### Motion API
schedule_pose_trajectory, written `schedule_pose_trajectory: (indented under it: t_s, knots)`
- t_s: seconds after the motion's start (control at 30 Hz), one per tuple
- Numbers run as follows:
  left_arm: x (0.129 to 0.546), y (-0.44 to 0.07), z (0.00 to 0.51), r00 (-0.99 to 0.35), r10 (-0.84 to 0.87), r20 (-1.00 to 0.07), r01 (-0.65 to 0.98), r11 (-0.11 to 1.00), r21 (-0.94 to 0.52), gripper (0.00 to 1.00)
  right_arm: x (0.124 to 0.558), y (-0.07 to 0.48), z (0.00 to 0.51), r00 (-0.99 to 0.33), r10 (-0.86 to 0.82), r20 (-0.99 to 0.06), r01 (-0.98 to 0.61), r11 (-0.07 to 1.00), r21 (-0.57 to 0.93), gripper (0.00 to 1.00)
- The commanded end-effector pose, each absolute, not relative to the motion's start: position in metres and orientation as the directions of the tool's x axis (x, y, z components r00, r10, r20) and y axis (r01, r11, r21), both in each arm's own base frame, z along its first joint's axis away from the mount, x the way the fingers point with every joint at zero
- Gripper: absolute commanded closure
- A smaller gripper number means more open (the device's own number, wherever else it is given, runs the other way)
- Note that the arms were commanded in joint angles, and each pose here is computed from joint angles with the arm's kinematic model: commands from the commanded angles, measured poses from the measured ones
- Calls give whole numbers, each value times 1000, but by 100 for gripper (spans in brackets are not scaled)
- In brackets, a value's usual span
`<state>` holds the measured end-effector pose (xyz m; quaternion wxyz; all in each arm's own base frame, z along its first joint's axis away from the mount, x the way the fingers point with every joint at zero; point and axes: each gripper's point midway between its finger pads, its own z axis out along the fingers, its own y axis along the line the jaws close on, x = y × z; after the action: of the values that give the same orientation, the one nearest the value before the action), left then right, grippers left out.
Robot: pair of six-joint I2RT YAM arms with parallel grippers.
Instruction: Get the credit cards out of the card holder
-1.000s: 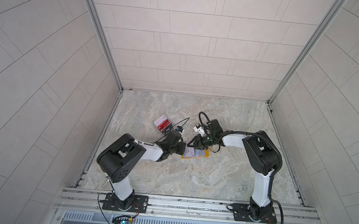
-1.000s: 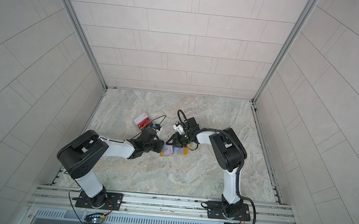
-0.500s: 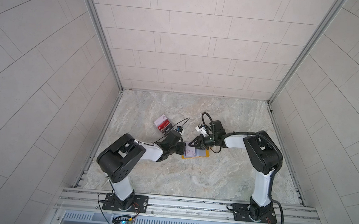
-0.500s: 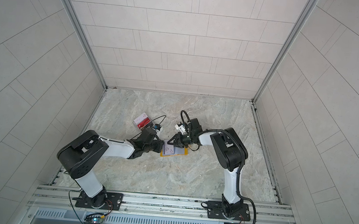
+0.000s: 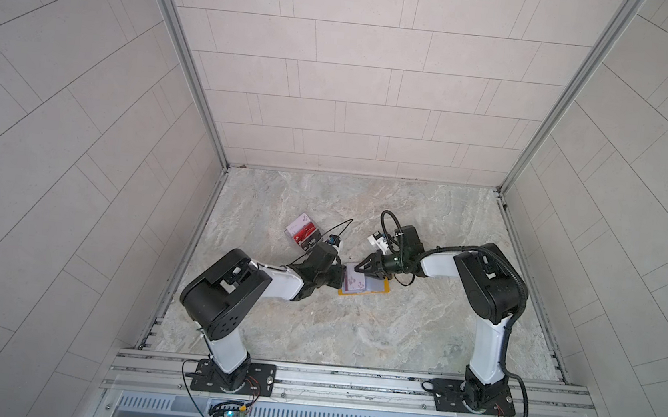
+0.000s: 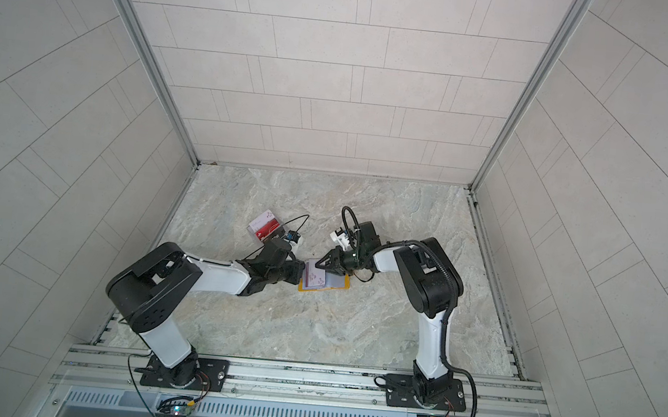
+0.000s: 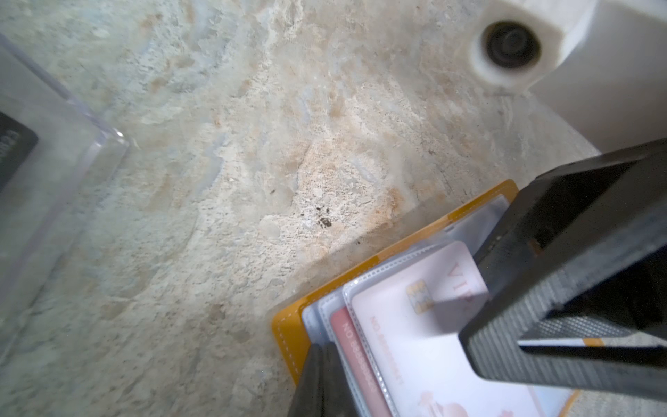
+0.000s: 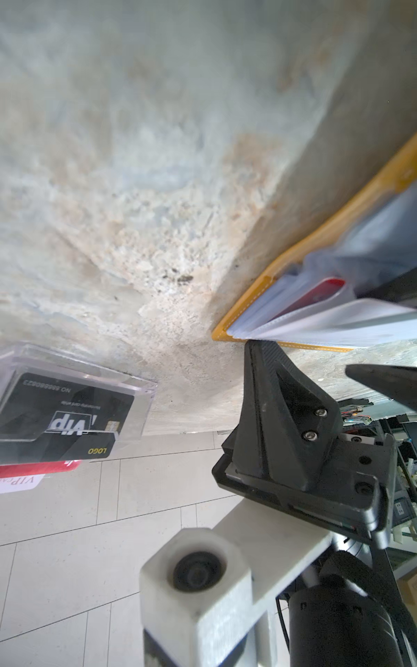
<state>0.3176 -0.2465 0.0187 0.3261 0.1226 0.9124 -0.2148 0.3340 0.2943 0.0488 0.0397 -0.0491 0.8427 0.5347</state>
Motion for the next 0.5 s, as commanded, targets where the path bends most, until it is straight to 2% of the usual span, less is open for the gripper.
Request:
schedule_pose_trajectory:
  t_s: [0.0, 0.47]
  knots:
    - [291, -232, -12, -829, 138, -542, 337, 897, -287, 100, 337, 294, 66, -986, -35, -165, -165, 401, 901, 74]
    - [308, -259, 34, -785, 117, -608, 403, 842, -359, 100, 339, 303, 49, -990, -40, -137, -141, 421, 896, 74]
